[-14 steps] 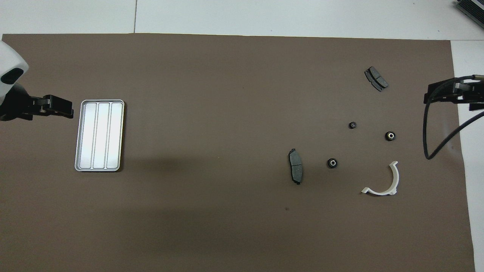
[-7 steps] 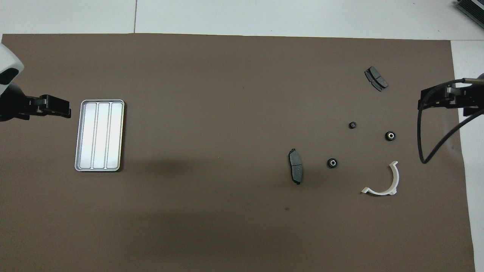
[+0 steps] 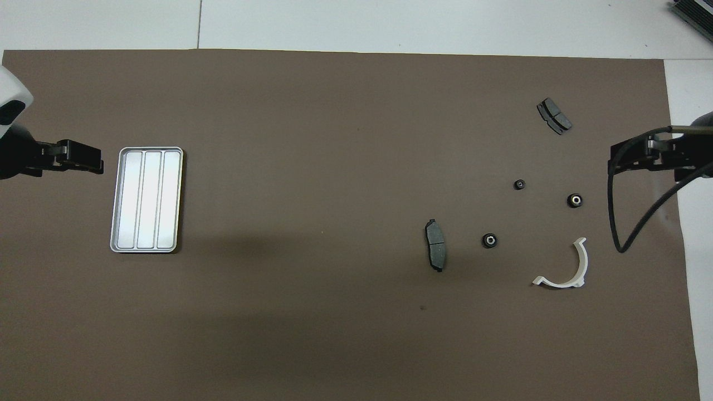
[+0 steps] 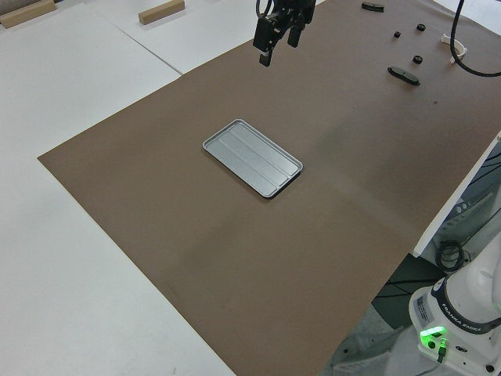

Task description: Place bearing gear from tray to pile

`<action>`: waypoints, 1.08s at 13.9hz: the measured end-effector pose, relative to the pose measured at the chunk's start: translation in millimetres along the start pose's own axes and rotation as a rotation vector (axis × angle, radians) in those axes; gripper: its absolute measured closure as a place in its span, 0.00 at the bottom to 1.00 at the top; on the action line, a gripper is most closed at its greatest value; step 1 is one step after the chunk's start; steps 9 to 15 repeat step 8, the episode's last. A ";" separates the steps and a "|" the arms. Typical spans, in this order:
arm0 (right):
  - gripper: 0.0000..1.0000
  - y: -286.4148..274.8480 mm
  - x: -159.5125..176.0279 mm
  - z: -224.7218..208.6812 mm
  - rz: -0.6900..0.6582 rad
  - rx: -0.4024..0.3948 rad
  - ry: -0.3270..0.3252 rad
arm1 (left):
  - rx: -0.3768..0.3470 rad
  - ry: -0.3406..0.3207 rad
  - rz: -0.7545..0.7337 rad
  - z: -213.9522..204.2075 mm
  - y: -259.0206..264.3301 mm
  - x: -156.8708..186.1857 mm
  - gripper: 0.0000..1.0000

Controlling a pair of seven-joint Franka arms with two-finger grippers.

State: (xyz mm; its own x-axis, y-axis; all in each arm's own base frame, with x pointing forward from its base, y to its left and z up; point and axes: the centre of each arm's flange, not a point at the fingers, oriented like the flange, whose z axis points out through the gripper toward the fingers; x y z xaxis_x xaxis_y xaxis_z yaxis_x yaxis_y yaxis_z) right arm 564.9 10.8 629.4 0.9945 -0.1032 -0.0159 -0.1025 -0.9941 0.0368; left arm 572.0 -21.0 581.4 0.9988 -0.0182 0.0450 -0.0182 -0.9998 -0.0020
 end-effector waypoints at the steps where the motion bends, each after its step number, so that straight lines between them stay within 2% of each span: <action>1: 0.00 -0.3 -0.2 0.2 -0.001 0.000 -0.001 | 0.000 0.000 0.000 0.0 0.0 0.0 0.00; 15: 0.00 -3.2 0.3 3.7 -0.006 -0.001 -0.010 | 0.000 0.000 0.000 0.0 0.0 0.0 0.00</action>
